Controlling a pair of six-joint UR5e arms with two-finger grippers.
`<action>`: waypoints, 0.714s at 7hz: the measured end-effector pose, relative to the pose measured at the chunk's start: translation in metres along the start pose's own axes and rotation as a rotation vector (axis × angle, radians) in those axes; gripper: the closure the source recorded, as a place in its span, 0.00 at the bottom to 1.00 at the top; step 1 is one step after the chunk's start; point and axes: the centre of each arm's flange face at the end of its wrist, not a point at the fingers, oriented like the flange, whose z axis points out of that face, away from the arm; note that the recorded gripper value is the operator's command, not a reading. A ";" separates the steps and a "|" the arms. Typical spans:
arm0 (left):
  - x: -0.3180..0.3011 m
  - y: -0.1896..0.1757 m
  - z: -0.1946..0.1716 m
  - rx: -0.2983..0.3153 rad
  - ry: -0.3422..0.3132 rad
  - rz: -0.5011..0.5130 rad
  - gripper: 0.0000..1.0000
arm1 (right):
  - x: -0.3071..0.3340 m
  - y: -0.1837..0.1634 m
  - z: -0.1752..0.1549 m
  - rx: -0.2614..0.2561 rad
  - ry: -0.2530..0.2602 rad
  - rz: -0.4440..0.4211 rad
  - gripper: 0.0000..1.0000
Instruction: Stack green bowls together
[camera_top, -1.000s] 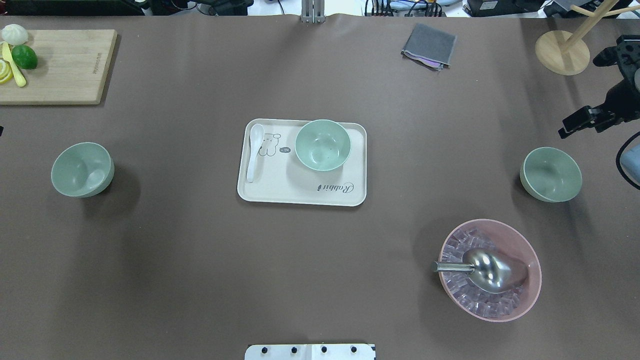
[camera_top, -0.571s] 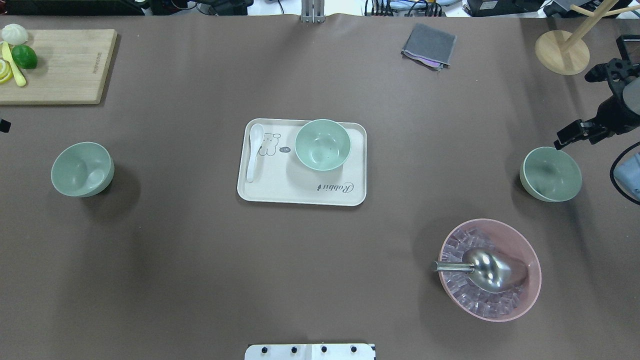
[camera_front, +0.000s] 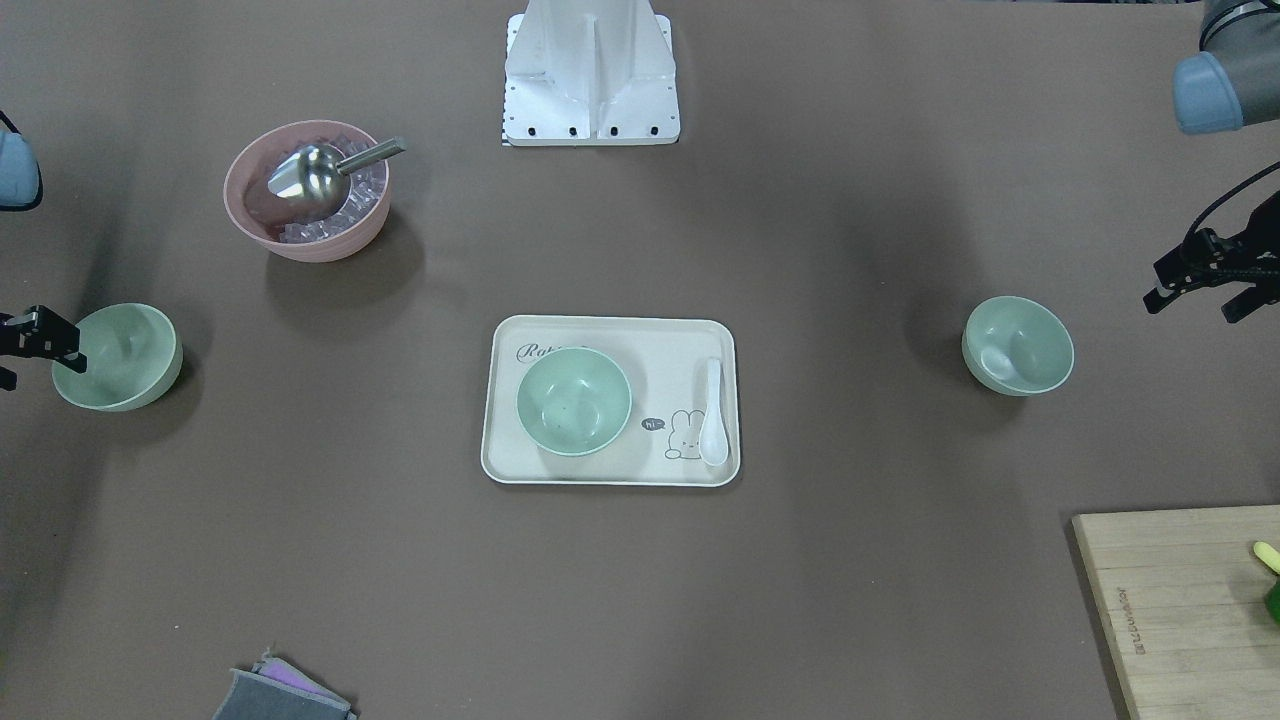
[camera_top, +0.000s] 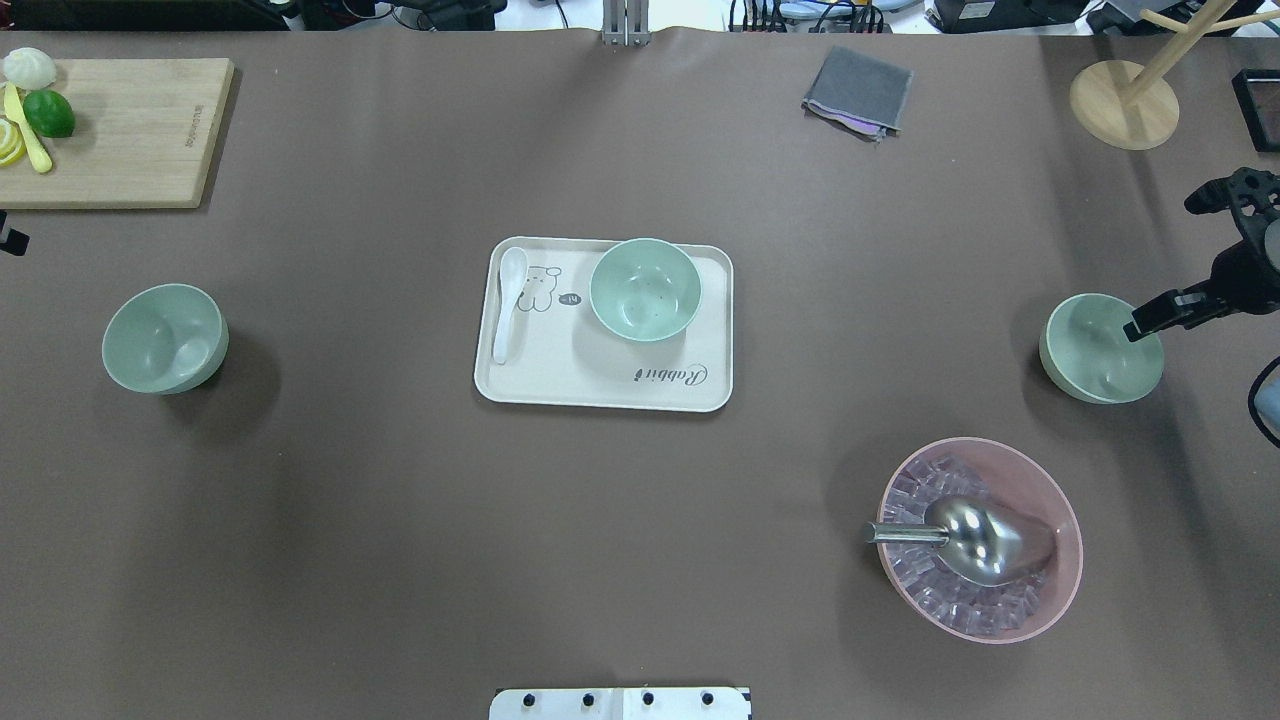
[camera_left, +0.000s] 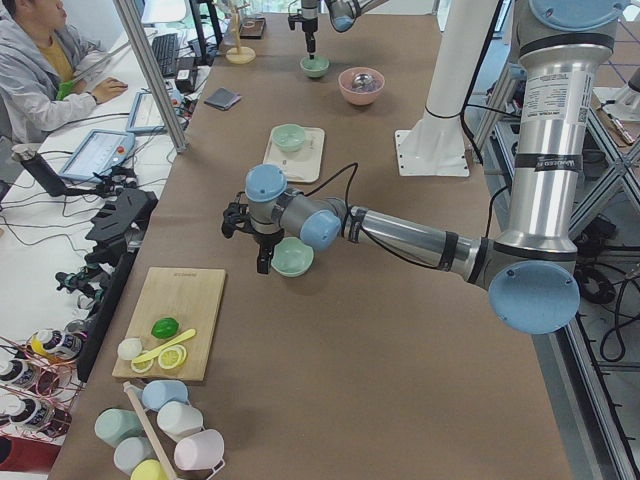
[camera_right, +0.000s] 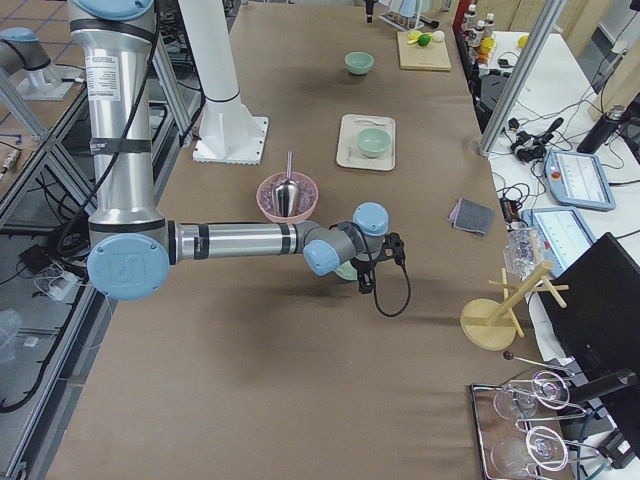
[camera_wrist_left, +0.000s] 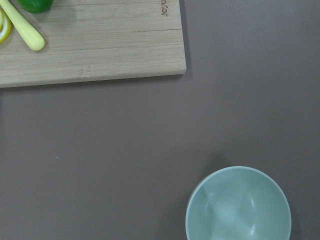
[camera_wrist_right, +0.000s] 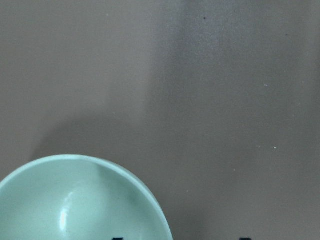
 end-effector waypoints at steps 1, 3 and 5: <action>0.000 0.000 0.000 0.000 0.001 0.000 0.02 | 0.000 0.002 0.001 -0.001 -0.001 0.005 0.79; 0.001 0.000 -0.001 0.001 0.001 -0.002 0.02 | -0.002 0.002 0.001 0.000 -0.004 0.023 1.00; 0.000 0.001 -0.002 0.002 0.000 -0.003 0.02 | -0.011 -0.003 -0.004 0.011 -0.014 0.049 1.00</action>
